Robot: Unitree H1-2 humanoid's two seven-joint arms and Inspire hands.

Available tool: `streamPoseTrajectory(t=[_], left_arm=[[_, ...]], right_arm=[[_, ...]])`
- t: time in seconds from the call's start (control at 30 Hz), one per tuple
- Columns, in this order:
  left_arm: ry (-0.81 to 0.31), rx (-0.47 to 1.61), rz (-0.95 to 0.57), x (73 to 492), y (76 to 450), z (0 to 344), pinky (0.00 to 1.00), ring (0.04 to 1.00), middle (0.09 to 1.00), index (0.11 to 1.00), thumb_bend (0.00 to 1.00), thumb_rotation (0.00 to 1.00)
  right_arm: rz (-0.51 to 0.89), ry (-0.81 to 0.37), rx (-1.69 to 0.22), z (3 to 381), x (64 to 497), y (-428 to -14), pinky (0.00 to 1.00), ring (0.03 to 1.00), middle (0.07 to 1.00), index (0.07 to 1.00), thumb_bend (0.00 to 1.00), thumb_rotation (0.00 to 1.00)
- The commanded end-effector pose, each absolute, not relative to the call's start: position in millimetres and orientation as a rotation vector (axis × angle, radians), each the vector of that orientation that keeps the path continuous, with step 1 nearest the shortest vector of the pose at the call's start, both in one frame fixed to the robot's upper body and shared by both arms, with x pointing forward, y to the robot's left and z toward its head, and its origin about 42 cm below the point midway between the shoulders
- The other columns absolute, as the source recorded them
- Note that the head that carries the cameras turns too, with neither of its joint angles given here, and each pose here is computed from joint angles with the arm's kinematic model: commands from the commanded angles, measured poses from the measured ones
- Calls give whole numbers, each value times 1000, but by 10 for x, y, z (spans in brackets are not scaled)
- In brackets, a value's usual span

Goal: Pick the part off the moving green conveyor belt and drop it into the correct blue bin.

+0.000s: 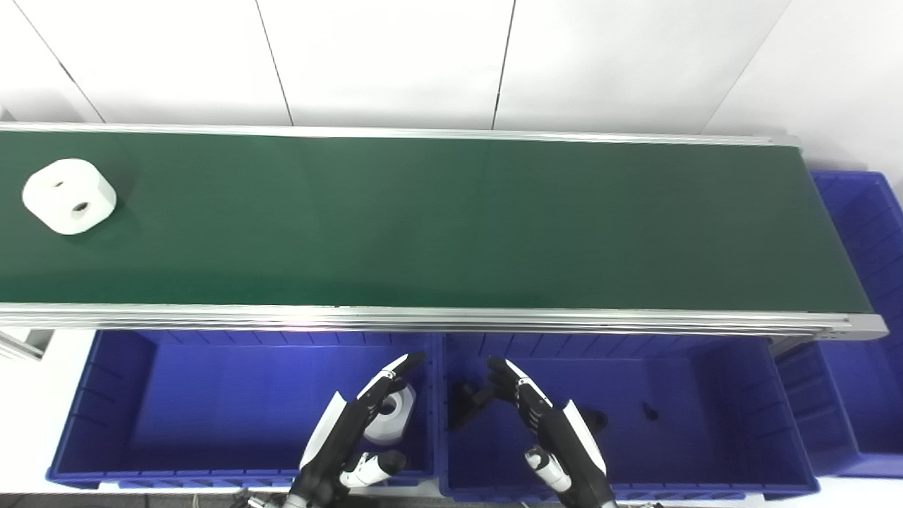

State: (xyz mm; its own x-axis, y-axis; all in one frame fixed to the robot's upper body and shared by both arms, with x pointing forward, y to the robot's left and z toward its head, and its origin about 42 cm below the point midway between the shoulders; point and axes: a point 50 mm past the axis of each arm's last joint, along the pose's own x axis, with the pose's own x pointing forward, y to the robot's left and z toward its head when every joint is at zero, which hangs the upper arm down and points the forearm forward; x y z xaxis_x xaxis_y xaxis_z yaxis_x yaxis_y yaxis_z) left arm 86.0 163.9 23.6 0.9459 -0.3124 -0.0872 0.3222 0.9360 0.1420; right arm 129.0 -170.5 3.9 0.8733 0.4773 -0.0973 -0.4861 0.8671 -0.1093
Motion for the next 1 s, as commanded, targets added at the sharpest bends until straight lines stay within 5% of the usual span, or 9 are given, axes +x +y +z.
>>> streamPoseTrajectory(t=[0.0, 0.97], left_arm=[[15, 136, -322, 852, 1633, 298, 911, 943, 925, 888, 969, 941], [49, 151, -329, 838, 1608, 171, 856, 911, 907, 871, 958, 918]], right_arm=[[498, 21, -118, 110, 1318, -1677, 873, 912, 933, 917, 922, 981], [494, 65, -139, -10, 1293, -1714, 843, 899, 928, 907, 948, 978]])
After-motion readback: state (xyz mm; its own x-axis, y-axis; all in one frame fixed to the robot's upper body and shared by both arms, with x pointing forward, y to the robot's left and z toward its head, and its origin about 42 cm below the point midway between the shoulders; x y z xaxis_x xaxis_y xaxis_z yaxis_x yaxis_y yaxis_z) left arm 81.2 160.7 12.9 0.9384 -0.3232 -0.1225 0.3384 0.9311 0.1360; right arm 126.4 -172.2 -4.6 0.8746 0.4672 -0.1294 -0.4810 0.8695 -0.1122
